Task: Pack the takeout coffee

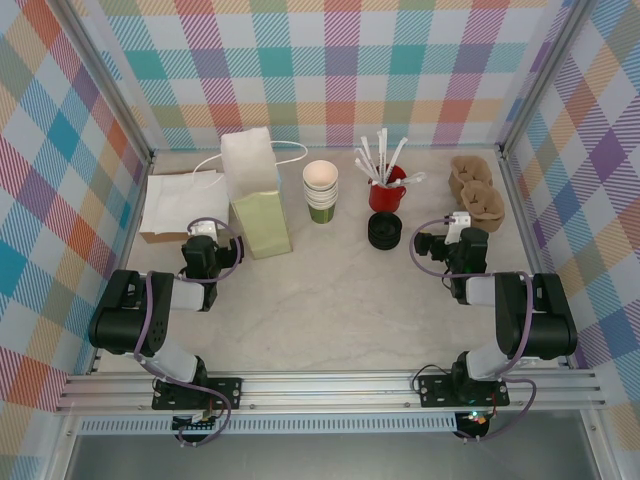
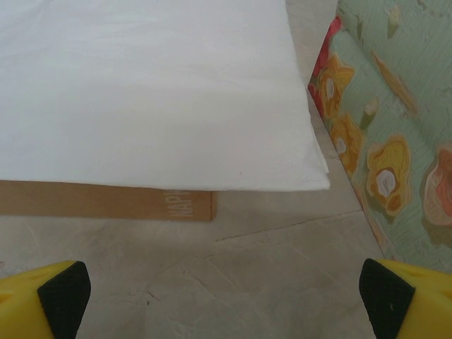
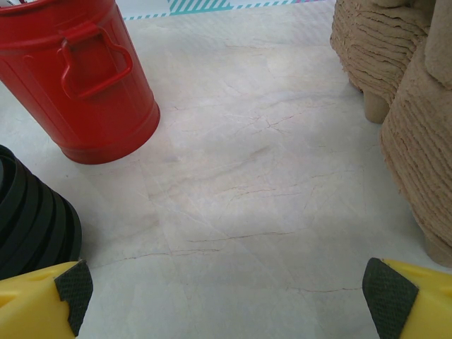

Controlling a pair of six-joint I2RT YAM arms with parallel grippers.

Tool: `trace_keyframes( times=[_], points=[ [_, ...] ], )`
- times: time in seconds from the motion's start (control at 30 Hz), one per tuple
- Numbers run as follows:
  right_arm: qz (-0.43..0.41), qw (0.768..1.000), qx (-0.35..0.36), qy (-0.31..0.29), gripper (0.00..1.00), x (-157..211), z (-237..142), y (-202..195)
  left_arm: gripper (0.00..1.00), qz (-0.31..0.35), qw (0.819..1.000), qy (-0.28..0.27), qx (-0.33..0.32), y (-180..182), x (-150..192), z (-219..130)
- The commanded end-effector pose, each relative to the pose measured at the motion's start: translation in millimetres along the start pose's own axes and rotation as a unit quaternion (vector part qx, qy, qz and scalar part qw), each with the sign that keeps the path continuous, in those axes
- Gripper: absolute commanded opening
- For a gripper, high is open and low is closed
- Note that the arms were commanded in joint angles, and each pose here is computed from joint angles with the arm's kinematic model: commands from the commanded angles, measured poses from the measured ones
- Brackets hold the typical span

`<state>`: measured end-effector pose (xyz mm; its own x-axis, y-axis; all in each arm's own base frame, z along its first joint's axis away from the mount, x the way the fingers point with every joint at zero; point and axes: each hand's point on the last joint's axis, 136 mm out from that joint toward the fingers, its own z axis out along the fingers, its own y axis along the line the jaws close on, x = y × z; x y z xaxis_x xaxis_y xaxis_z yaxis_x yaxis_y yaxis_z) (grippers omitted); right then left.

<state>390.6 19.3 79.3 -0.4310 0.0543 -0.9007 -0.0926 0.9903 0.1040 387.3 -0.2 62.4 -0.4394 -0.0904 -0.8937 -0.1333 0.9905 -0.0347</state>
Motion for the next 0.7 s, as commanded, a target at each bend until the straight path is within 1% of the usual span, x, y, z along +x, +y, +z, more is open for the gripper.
trace_keyframes(
  times=[0.0,0.13,0.23,0.3,0.4,0.47,0.53,0.57,0.67],
  points=[
    [-0.007,1.0,-0.014,-0.018,1.0,-13.4,1.6,5.8,1.0,0.003,1.0,-0.03,0.007,-4.9,-20.7,-1.2],
    [-0.001,1.0,-0.001,-0.001,1.0,-26.3,-5.3,3.4,1.0,-0.014,0.999,-0.044,-0.023,6.9,-41.7,-18.7],
    [0.014,1.0,0.023,-0.016,1.0,-41.5,-23.0,-1.9,1.0,-0.023,0.997,-0.057,-0.035,13.2,-61.2,-41.0],
    [0.031,0.999,0.035,-0.012,1.0,-48.8,-34.5,-4.2,1.0,-0.032,0.997,-0.062,-0.044,18.0,-71.4,-57.2],
    [0.066,0.997,0.04,0.002,1.0,-58.2,-51.5,-2.6,1.0,-0.071,0.993,-0.064,-0.068,30.1,-83.7,-83.6],
    [0.08,0.996,0.027,0.018,1.0,-65.4,-61.2,4.3,1.0,-0.111,0.989,-0.065,-0.074,35.0,-89.9,-101.2],
    [0.101,0.994,0.024,0.041,1.0,-73.2,-70.9,8.9,1.0,-0.159,0.983,-0.055,-0.073,36.9,-97.4,-119.7],
    [0.111,0.992,0.026,0.052,1.0,-77.7,-75.0,9.9,1.0,-0.172,0.982,-0.048,-0.067,35.4,-100.1,-127.2],
    [0.14,0.986,0.008,0.094,1.0,-91.1,-86.0,21.2,1.0,-0.202,0.979,-0.024,-0.022,20.9,-113.7,-148.9]
  ],
)
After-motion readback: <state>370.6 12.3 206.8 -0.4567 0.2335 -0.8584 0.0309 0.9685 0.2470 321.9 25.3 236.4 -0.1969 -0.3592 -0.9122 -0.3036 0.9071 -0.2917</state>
